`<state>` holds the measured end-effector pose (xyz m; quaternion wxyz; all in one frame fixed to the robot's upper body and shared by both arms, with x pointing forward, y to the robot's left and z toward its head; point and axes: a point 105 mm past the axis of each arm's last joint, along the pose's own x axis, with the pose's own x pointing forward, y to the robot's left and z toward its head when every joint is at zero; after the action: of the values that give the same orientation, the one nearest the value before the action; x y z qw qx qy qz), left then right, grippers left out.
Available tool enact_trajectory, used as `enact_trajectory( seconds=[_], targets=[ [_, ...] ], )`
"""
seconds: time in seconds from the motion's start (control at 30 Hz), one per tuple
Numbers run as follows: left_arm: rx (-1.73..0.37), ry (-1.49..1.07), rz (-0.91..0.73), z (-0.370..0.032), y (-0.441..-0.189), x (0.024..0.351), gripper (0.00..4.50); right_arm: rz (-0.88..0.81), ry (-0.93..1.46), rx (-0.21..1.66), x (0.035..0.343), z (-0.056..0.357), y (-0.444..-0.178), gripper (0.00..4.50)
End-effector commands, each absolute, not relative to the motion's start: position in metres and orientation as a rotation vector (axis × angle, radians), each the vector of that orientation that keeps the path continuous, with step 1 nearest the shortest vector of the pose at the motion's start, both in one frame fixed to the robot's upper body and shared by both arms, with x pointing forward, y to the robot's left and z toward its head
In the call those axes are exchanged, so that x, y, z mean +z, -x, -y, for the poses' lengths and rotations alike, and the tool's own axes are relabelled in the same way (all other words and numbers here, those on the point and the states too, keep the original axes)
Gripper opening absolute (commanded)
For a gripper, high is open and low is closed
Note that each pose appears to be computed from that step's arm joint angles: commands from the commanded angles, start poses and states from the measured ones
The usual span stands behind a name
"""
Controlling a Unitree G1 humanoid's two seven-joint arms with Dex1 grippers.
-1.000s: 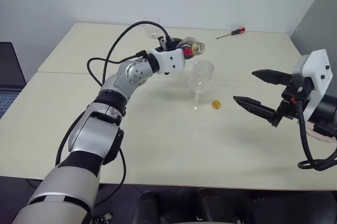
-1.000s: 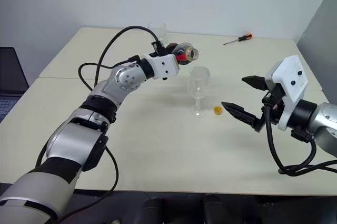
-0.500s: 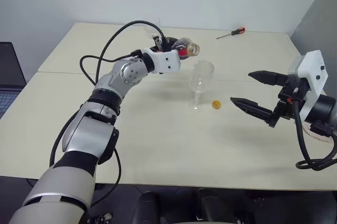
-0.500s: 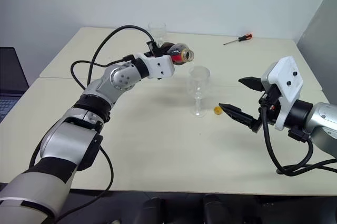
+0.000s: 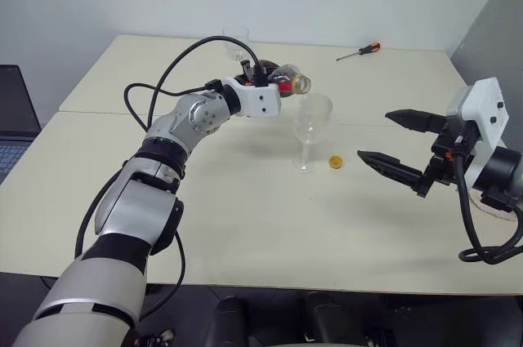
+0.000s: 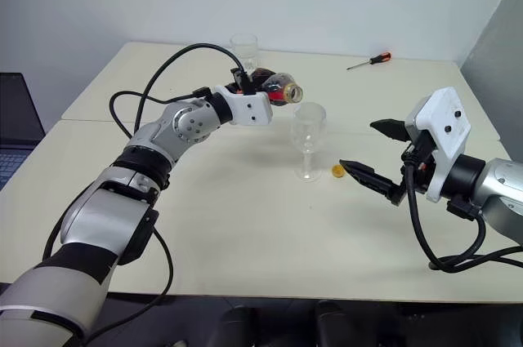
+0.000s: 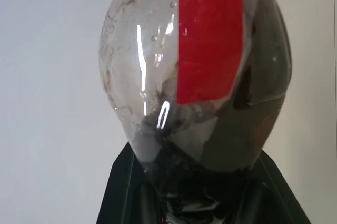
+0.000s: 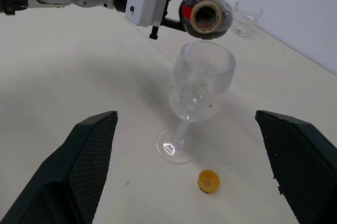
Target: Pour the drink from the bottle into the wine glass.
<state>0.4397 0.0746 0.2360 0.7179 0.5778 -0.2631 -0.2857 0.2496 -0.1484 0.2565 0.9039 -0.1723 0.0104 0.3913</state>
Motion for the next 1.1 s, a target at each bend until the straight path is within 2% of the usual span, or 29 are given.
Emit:
enact_trajectory(
  seconds=[0.03, 1.1],
  targets=[
    [-0.593, -1.307, 0.695, -0.067, -0.435, 0.267, 1.0, 0.03, 0.368, 0.809, 0.267, 0.147, -0.248, 4.5],
    [-0.52, -1.467, 0.768, -0.064, -0.439, 0.28, 1.0, 0.022, 0.36, 0.791, 0.263, 0.146, -0.249, 4.5]
  ],
)
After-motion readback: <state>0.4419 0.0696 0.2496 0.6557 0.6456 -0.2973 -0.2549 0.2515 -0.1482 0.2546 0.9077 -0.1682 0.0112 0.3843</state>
